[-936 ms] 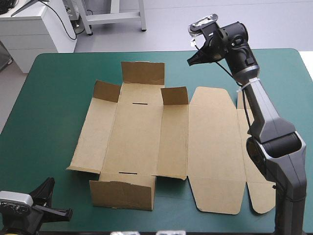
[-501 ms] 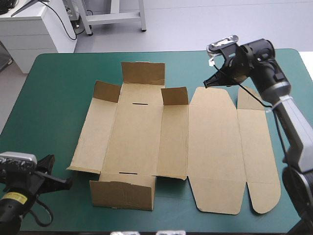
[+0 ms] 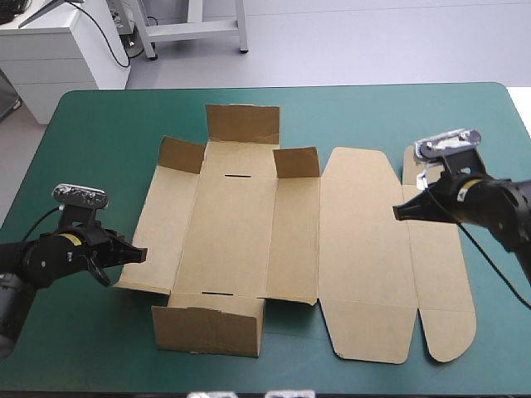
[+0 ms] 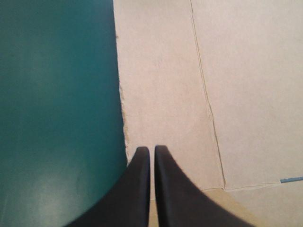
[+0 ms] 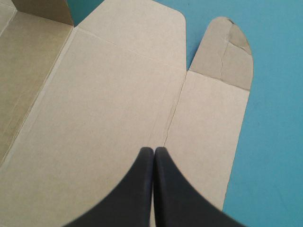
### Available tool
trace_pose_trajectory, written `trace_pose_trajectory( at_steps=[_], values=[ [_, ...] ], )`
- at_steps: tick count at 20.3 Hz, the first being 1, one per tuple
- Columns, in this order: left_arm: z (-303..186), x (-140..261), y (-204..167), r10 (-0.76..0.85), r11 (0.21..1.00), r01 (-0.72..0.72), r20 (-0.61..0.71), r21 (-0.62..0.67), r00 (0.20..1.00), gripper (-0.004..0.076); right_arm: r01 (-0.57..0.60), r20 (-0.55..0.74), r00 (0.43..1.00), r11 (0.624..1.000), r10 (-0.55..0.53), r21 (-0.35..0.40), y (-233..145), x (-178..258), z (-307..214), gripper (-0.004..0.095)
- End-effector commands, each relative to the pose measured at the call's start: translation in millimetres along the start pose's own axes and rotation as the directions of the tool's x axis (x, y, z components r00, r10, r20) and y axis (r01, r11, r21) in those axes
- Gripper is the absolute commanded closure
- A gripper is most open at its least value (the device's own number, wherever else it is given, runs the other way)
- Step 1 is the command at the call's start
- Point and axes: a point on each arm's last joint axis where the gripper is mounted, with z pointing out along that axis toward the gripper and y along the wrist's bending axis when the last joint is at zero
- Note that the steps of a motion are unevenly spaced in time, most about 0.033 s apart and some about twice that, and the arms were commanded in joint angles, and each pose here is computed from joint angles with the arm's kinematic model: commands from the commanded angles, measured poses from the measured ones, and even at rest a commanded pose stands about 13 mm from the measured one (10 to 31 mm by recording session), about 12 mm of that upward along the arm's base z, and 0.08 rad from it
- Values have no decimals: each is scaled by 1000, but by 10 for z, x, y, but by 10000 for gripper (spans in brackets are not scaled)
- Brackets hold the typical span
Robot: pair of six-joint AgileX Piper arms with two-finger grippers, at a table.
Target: Fold the box
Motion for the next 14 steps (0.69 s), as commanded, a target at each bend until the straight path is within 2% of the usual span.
trace_pose_trajectory(
  at_steps=[1,4,5,6,7,9,10,14],
  values=[
    [130,-206,207,-117,990,120,-41,80,992,706,-47,120,992,999,45,11,-4,213,-224,929],
    [321,-175,550,-229,965,242,-130,97,965,706,-60,129,990,998,61,-8,29,408,-298,929],
    [440,-147,678,-260,953,284,-202,101,944,706,-64,140,988,998,65,-13,40,480,-336,929],
    [492,-141,708,-259,950,291,-237,112,936,706,-68,144,987,997,71,-21,48,501,-347,929],
    [619,-129,734,-209,946,277,-338,168,918,706,-74,144,987,997,78,-30,60,549,-372,929],
    [765,-155,735,-166,908,311,-443,279,881,706,-74,131,988,997,77,-30,66,611,-403,929],
    [833,-194,740,-144,883,328,-472,335,869,706,-71,127,989,997,74,-26,64,635,-423,929],
    [934,-257,769,-156,866,349,-468,358,870,706,-63,110,992,998,65,-21,64,686,-471,929]
  ],
)
